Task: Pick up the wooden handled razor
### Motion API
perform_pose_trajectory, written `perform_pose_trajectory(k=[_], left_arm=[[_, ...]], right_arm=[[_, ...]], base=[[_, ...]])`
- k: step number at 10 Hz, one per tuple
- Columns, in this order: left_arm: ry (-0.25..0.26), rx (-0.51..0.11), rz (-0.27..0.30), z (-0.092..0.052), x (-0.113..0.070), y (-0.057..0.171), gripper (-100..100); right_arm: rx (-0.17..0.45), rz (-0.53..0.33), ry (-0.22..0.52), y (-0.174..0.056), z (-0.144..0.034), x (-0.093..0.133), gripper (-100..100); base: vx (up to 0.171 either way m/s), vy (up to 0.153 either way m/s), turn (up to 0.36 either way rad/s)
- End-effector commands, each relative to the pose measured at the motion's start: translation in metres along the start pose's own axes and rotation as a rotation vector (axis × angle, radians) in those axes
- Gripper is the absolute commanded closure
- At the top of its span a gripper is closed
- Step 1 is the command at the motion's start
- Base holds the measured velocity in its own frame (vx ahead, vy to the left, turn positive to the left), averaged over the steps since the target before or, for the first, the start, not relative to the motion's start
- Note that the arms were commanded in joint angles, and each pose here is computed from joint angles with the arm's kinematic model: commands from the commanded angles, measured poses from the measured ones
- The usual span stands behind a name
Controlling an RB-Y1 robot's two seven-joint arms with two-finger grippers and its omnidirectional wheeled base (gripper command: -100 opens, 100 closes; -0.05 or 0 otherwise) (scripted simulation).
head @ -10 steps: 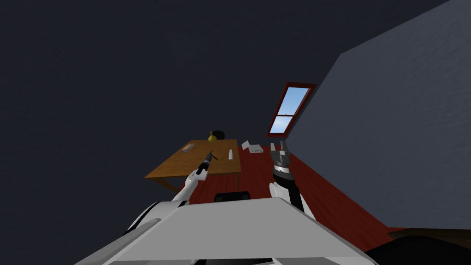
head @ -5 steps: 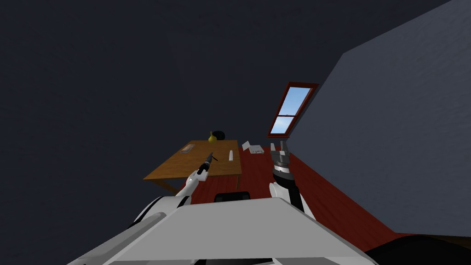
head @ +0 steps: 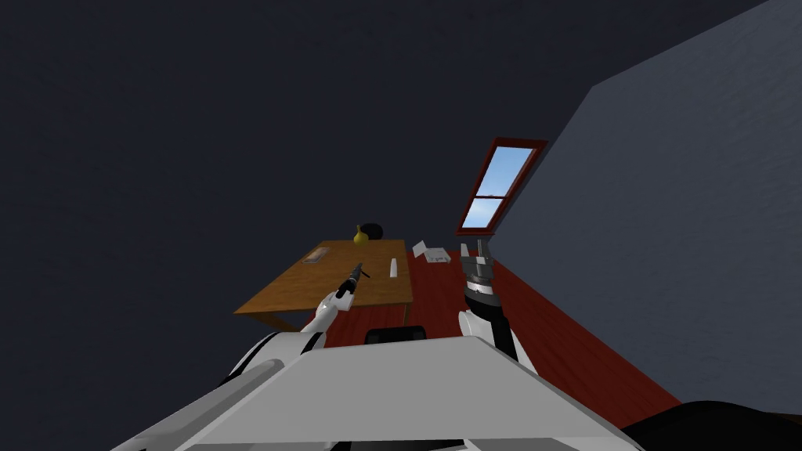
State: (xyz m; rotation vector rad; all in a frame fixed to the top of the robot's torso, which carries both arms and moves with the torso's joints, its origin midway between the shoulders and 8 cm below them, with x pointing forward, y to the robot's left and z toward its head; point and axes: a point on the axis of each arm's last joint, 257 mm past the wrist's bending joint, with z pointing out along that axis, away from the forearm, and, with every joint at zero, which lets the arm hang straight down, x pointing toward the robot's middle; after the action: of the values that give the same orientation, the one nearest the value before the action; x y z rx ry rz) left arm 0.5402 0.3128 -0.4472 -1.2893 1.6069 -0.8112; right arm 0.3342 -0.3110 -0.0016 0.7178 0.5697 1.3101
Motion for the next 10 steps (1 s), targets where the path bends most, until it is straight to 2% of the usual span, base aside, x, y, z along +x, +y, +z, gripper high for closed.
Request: perform_pose_trajectory(k=[1, 2, 3, 7, 8, 9, 10], left_arm=[[-0.001, 0.002, 0.000, -0.0043, 0.0006, 0.0063, -100], [-0.001, -0.002, -0.001, -0.0021, 0.0006, 0.0043, -100], [-0.001, 0.000, 0.000, -0.0023, 0.0007, 0.0041, 100], [-0.001, -0.001, -0.001, -0.0024, 0.0005, 0.0045, 100], [-0.001, -0.001, -0.001, -0.0024, 0.0005, 0.0044, 0], [-0.001, -0.001, -0.001, -0.0024, 0.0005, 0.0044, 100], [-0.001, -0.001, -0.001, -0.0024, 0.0005, 0.0044, 0]], right_arm=[[0.000, 0.000, 0.000, 0.0000, 0.0000, 0.0000, 0], [0.000, 0.000, 0.000, 0.0000, 0.0000, 0.0000, 0], [0.000, 0.000, 0.000, 0.0000, 0.0000, 0.0000, 0], [0.000, 0.000, 0.000, 0.0000, 0.0000, 0.0000, 0], [0.000, 0.000, 0.000, 0.0000, 0.0000, 0.0000, 0], [0.000, 0.000, 0.000, 0.0000, 0.0000, 0.0000, 0], [0.000, 0.000, 0.000, 0.0000, 0.0000, 0.0000, 0]], base=[[0.102, 0.003, -0.010], [0.022, 0.005, -0.012], [-0.005, 0.000, 0.003], [0.000, 0.000, 0.000], [0.000, 0.000, 0.000], [0.000, 0.000, 0.000], [0.000, 0.000, 0.000]])
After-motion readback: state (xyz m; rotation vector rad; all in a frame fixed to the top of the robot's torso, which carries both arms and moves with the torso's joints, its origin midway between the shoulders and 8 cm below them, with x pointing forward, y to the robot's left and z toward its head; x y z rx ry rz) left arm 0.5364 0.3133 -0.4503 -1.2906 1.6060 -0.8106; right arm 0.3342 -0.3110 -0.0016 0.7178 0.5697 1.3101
